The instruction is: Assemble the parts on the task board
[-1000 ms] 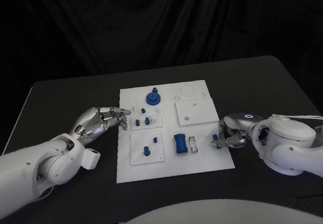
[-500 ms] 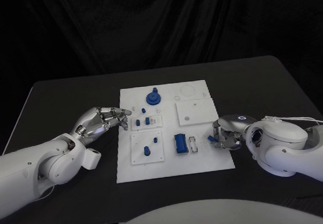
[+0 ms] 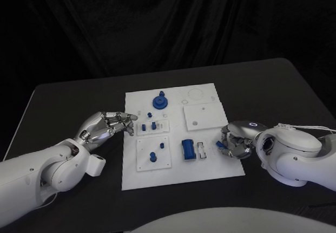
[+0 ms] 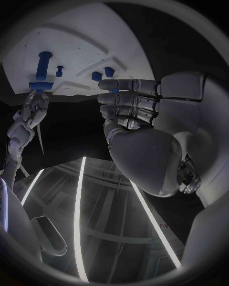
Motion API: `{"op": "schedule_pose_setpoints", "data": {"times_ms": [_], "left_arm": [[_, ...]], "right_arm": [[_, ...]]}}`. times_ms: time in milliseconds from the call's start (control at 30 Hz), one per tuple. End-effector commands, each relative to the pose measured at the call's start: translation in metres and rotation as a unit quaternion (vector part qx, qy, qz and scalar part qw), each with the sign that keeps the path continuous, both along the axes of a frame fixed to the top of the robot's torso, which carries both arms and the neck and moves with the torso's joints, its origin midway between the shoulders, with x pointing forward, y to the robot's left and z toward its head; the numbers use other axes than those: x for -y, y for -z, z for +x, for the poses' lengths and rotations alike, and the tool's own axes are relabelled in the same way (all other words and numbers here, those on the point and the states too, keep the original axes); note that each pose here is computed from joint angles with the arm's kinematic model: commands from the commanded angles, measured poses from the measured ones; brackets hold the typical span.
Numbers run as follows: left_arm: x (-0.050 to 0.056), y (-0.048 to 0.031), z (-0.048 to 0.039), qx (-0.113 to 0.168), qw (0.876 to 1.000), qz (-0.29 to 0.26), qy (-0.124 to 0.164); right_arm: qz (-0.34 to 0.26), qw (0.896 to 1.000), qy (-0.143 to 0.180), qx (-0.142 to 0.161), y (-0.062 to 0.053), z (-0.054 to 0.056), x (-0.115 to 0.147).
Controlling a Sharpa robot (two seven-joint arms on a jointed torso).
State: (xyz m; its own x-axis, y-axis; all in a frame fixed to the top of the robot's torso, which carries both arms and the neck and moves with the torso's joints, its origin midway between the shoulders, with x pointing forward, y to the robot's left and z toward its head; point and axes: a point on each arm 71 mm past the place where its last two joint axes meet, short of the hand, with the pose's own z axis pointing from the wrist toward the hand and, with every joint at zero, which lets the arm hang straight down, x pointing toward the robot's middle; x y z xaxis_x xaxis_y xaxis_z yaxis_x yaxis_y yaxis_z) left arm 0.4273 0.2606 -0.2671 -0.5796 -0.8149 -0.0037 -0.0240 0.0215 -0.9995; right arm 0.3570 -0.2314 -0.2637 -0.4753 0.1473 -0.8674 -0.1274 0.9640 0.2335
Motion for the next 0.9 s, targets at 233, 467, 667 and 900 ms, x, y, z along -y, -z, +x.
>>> {"op": "schedule_pose_setpoints", "data": {"times_ms": [233,467,667,900], "left_arm": [[0.002,0.0003,-0.0013,-0.002,1.000,-0.008,0.006],[0.002,0.0003,-0.0016,-0.002,1.000,-0.008,0.005],[0.003,0.0002,-0.0018,-0.003,1.000,-0.009,0.006],[0.003,0.0002,-0.0019,-0.003,1.000,-0.009,0.007]], "right_arm": [[0.191,0.970,0.095,-0.119,0.012,-0.009,-0.005],[0.248,0.948,0.125,-0.156,0.015,-0.008,-0.012],[0.261,0.940,0.129,-0.177,0.020,-0.004,-0.018],[0.264,0.943,0.116,-0.163,0.020,0.000,-0.022]]}}
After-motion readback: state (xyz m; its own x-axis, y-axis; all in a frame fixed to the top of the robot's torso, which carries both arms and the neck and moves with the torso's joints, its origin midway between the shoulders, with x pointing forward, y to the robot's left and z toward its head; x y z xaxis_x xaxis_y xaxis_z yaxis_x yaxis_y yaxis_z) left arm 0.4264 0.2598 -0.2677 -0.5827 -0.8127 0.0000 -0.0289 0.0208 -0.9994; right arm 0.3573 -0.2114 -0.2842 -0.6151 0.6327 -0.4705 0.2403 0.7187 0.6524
